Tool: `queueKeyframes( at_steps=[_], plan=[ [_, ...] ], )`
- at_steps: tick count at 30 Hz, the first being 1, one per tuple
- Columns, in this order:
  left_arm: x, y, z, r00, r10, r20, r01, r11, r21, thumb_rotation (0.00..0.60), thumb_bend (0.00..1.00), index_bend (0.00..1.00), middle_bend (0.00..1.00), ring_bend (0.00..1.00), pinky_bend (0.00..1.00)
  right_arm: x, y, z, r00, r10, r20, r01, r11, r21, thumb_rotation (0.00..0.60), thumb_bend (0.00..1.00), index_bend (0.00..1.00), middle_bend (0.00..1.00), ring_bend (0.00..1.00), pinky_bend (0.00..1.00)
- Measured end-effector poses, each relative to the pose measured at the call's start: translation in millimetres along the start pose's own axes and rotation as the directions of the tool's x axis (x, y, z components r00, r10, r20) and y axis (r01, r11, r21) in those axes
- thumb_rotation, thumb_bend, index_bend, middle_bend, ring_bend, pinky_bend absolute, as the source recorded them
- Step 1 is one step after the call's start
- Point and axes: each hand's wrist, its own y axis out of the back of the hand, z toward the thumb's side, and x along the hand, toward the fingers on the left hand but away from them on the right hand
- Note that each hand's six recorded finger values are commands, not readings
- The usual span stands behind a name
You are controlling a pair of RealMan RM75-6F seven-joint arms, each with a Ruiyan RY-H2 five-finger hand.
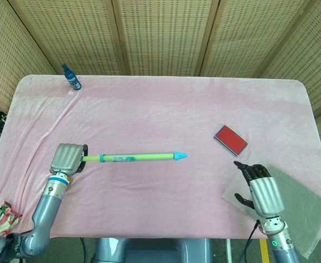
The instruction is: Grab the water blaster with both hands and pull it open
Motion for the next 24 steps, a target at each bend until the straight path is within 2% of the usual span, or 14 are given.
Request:
queueKeyframes(
  at_steps=[2, 5, 8, 12, 19, 24],
  plan=[
    [1, 3, -1, 1.000, -0.003, 0.001, 0.003, 1.000, 0.007, 0.600, 0.63, 0.78, 0.89, 0.84, 0.78, -10, -1, 12, 1.000, 0.001, -0.007, -0.001, 1.000, 0.014, 0.600, 0.25, 0.36, 0.86, 0.83, 0.65],
    [3, 5, -1, 1.000, -0.009, 0.002, 0.009, 1.000, 0.011, 0.600, 0.63, 0.78, 0.89, 0.84, 0.78, -22, -3, 28, 1.000, 0.009, -0.020, -0.009, 0.999, 0.032, 0.600, 0.27, 0.39, 0.95, 0.92, 0.71],
    [4, 5, -1, 1.000, -0.017, 0.003, 0.017, 1.000, 0.015, 0.600, 0.63, 0.78, 0.89, 0.84, 0.78, -33, -7, 45, 0.999, 0.023, -0.035, -0.022, 0.999, 0.047, 0.600, 0.28, 0.42, 1.00, 0.98, 0.76],
    [2, 5, -1, 1.000, -0.028, 0.004, 0.028, 0.999, 0.016, 0.600, 0.63, 0.78, 0.89, 0.84, 0.78, -46, -14, 67, 0.998, 0.051, -0.045, -0.048, 0.997, 0.066, 0.600, 0.29, 0.39, 1.00, 1.00, 0.79],
    [1, 4, 0, 0.999, -0.041, 0.009, 0.041, 0.999, 0.023, 0.600, 0.63, 0.78, 0.89, 0.84, 0.78, -66, -35, 108, 0.992, 0.124, -0.040, -0.121, 0.990, 0.070, 0.600, 0.29, 0.29, 1.00, 1.00, 0.79],
    [1, 5, 0, 0.999, -0.049, 0.012, 0.048, 0.998, 0.040, 0.600, 0.63, 0.78, 0.89, 0.84, 0.78, -79, -36, 127, 0.994, 0.105, -0.040, -0.103, 0.993, 0.053, 0.600, 0.29, 0.29, 1.00, 1.00, 0.79]
  ],
)
